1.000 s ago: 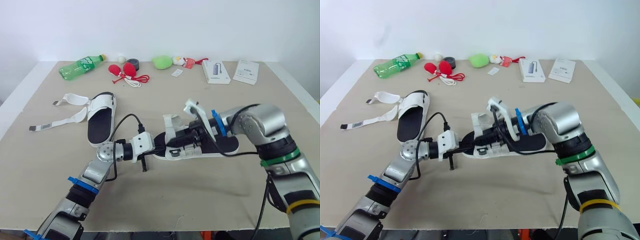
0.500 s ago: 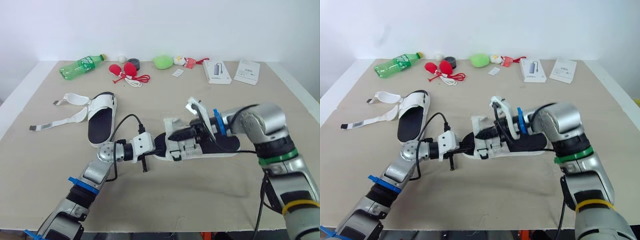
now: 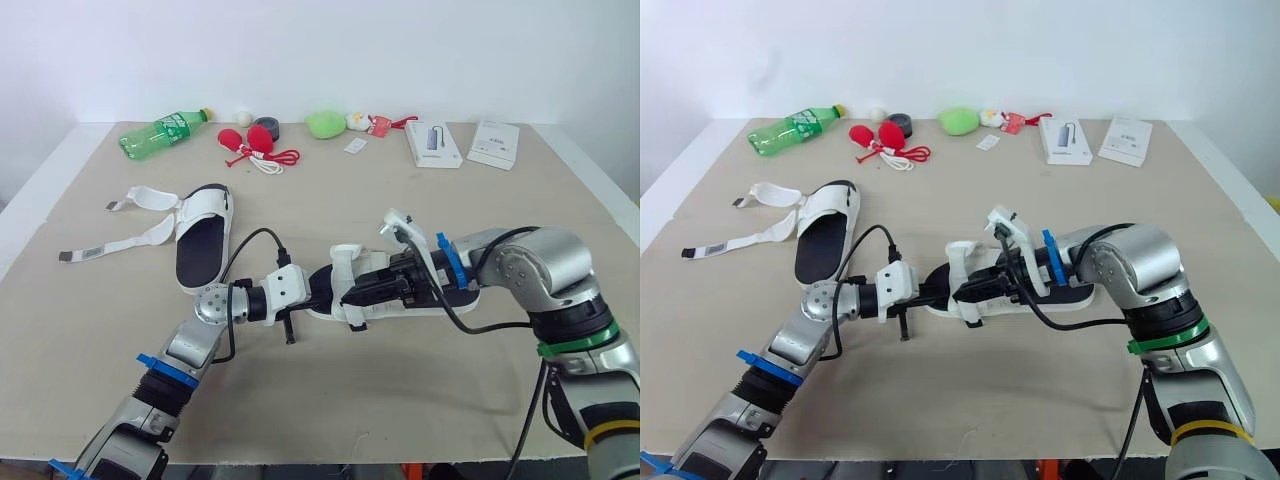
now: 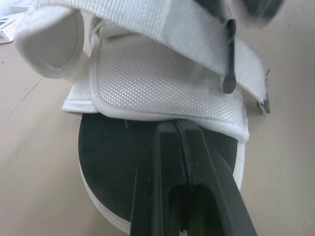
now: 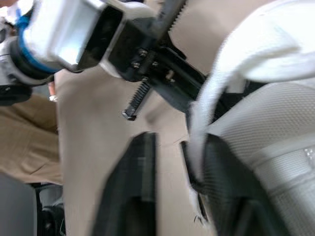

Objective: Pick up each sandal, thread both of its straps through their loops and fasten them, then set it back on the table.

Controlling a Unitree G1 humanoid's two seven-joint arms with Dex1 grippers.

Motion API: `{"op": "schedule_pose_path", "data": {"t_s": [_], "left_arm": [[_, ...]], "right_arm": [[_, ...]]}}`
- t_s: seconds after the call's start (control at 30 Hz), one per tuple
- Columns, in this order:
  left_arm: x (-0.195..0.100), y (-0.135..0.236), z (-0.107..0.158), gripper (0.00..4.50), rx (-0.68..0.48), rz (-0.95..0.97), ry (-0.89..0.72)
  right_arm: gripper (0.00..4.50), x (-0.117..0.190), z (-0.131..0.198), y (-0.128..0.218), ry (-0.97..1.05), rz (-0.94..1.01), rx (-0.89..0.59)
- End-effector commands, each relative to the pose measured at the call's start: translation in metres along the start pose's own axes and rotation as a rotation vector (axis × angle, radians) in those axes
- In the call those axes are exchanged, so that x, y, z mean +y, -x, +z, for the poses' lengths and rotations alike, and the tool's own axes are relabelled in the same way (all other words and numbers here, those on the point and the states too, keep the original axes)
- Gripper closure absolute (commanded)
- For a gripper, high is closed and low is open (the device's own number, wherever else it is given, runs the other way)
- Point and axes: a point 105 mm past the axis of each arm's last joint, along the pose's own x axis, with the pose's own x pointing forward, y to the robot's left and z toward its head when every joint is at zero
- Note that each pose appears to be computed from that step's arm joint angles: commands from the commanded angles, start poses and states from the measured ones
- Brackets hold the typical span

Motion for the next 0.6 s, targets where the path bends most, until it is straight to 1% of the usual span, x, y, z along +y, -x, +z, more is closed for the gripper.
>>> {"op": "schedule_pose_path", "data": {"t_s": [0.03,0.1,0.23,0.3,0.37,0.43,0.5,0.6], "left_arm": [[-0.017,-0.003,-0.018,4.5,0.069,-0.062,0.037],[-0.017,-0.002,-0.018,4.5,0.069,-0.063,0.038],[-0.017,-0.001,-0.017,4.5,0.064,-0.066,0.044],[-0.017,-0.001,-0.017,4.5,0.063,-0.069,0.043],[-0.017,-0.002,-0.017,4.5,0.064,-0.073,0.041],[-0.017,-0.002,-0.016,4.5,0.062,-0.078,0.039],[-0.016,-0.002,-0.015,4.5,0.061,-0.081,0.038],[-0.016,-0.002,-0.016,4.5,0.062,-0.084,0.037]], "right_arm": [[1.58,0.021,0.032,0.04,0.187,0.079,-0.091],[1.58,0.031,0.024,0.048,0.187,0.136,-0.074],[1.58,0.047,-0.011,0.049,0.17,0.214,0.01],[1.58,0.042,-0.029,0.042,0.16,0.171,0.039],[1.58,0.038,-0.037,0.035,0.179,0.138,0.022],[1.58,0.028,-0.045,0.027,0.192,0.063,0.008],[1.58,0.019,-0.05,0.022,0.211,-0.006,-0.009],[1.58,0.015,-0.051,0.018,0.221,-0.043,-0.045]]}}
